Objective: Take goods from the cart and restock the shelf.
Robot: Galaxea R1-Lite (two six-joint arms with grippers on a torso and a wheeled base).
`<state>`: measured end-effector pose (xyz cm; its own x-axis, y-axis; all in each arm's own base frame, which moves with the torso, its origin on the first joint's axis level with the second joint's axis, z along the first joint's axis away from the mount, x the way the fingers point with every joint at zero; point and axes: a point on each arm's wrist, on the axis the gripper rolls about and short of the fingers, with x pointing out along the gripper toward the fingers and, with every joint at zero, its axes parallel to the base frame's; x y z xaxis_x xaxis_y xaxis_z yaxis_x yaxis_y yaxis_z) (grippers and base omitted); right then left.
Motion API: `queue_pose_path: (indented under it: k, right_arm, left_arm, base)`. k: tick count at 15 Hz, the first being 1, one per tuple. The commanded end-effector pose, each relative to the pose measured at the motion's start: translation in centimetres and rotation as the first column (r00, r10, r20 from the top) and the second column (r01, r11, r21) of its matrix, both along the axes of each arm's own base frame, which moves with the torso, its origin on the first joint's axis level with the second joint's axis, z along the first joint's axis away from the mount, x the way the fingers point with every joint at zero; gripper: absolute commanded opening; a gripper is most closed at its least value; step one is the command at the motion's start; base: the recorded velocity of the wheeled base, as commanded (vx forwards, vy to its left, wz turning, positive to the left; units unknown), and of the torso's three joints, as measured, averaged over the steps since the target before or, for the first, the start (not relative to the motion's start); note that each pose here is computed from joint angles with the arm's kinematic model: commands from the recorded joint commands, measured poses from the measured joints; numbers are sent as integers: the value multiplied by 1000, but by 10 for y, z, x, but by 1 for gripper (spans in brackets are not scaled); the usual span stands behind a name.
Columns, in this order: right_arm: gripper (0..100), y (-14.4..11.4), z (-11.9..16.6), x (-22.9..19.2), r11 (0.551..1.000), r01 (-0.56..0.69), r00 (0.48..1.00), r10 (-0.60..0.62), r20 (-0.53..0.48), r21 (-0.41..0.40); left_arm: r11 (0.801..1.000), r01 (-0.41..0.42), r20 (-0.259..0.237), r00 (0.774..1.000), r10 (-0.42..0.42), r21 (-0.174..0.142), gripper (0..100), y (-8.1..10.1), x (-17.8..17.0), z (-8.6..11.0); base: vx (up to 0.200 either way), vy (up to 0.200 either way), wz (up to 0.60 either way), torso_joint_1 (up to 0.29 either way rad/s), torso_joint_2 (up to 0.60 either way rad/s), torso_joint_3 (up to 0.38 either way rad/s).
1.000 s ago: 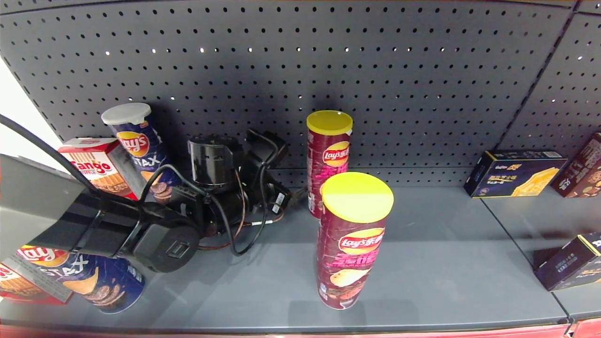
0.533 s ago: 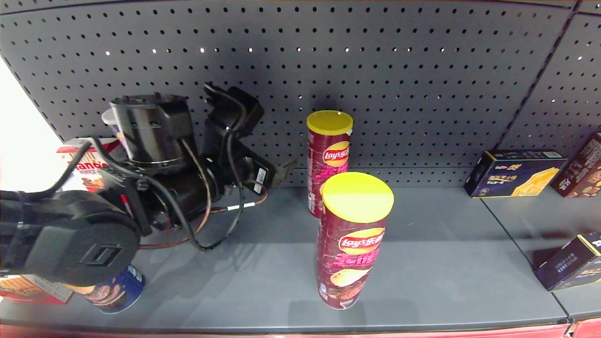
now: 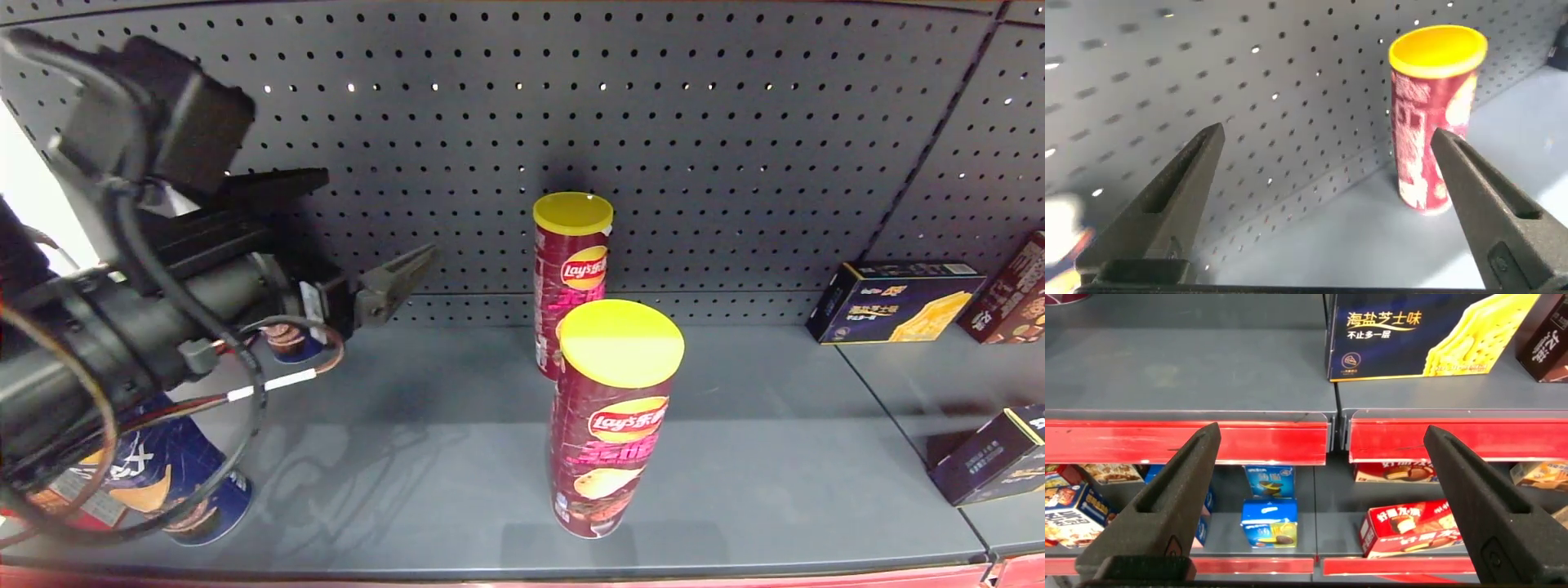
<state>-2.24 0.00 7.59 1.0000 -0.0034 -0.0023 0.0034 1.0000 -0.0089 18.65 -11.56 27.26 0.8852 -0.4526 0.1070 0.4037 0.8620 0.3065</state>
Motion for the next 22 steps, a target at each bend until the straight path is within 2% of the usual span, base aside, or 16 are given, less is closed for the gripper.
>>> queue_pose_path:
  k: [1, 3, 5, 7, 8, 10, 12, 13, 14, 15, 16, 17, 18, 19, 22]
  right_arm:
    - [100, 0, 0, 0, 1000, 0, 1000, 0, -1, 0]
    - [100, 0, 0, 0, 1000, 0, 1000, 0, -1, 0]
    - [100, 0, 0, 0, 1000, 0, 1000, 0, -1, 0]
    - [100, 0, 0, 0, 1000, 0, 1000, 0, -2, 0]
    - [100, 0, 0, 0, 1000, 0, 1000, 0, -1, 0]
    - [100, 0, 0, 0, 1000, 0, 1000, 0, -1, 0]
    - [100, 0, 0, 0, 1000, 0, 1000, 0, -1, 0]
    - [100, 0, 0, 0, 1000, 0, 1000, 0, -1, 0]
    - [100, 0, 0, 0, 1000, 0, 1000, 0, -2, 0]
    - [100, 0, 0, 0, 1000, 0, 1000, 0, -1, 0]
    - [100, 0, 0, 0, 1000, 0, 1000, 0, -1, 0]
    - [100, 0, 0, 0, 1000, 0, 1000, 0, -1, 0]
    - [100, 0, 0, 0, 1000, 0, 1000, 0, -1, 0]
    - [100, 0, 0, 0, 1000, 0, 1000, 0, -1, 0]
    - [100, 0, 0, 0, 1000, 0, 1000, 0, -1, 0]
  left_arm:
    - [999, 17, 71, 997, -14, -42, 100, 36, -61, 4]
    - [997, 42, 96, 995, -36, -59, 100, 55, -95, -1]
    - [997, 44, 94, 995, -39, -57, 100, 69, -115, -9]
    - [998, 46, 89, 995, -41, -53, 100, 94, -152, -24]
    - [998, 26, 86, 996, -21, -53, 100, 106, -169, -34]
    - [990, -120, 101, 987, 127, -69, 100, 121, -193, -57]
    - [975, -205, 109, 971, 213, -81, 100, 123, -203, -78]
    - [950, -301, 97, 946, 309, -88, 100, 122, -206, -97]
    - [927, -364, 76, 926, 370, -87, 100, 121, -206, -106]
    - [916, -395, 53, 915, 399, -76, 100, 120, -205, -116]
    - [915, -399, 23, 916, 401, -56, 100, 120, -202, -130]
    - [914, -405, -20, 914, 405, -31, 100, 119, -199, -153]
    - [907, -421, -49, 906, 420, -15, 100, 119, -198, -169]
    - [901, -434, -54, 900, 432, -15, 100, 119, -201, -178]
    - [894, -447, -85, 892, 443, -26, 100, 119, -202, -182]
  base:
    - [0, 0, 0, 0, 0, 0]
    - [0, 0, 0, 0, 0, 0]
    - [0, 0, 0, 0, 0, 0]
    - [0, 0, 0, 0, 0, 0]
    - [0, 0, 0, 0, 0, 0]
    - [0, 0, 0, 0, 0, 0]
    - [0, 0, 0, 0, 0, 0]
    - [0, 0, 0, 0, 0, 0]
    - [0, 0, 0, 0, 0, 0]
    - [0, 0, 0, 0, 0, 0]
    - [0, 0, 0, 0, 0, 0]
    - [0, 0, 0, 0, 0, 0]
    - [0, 0, 0, 0, 0, 0]
    - [0, 0, 0, 0, 0, 0]
    - [0, 0, 0, 0, 0, 0]
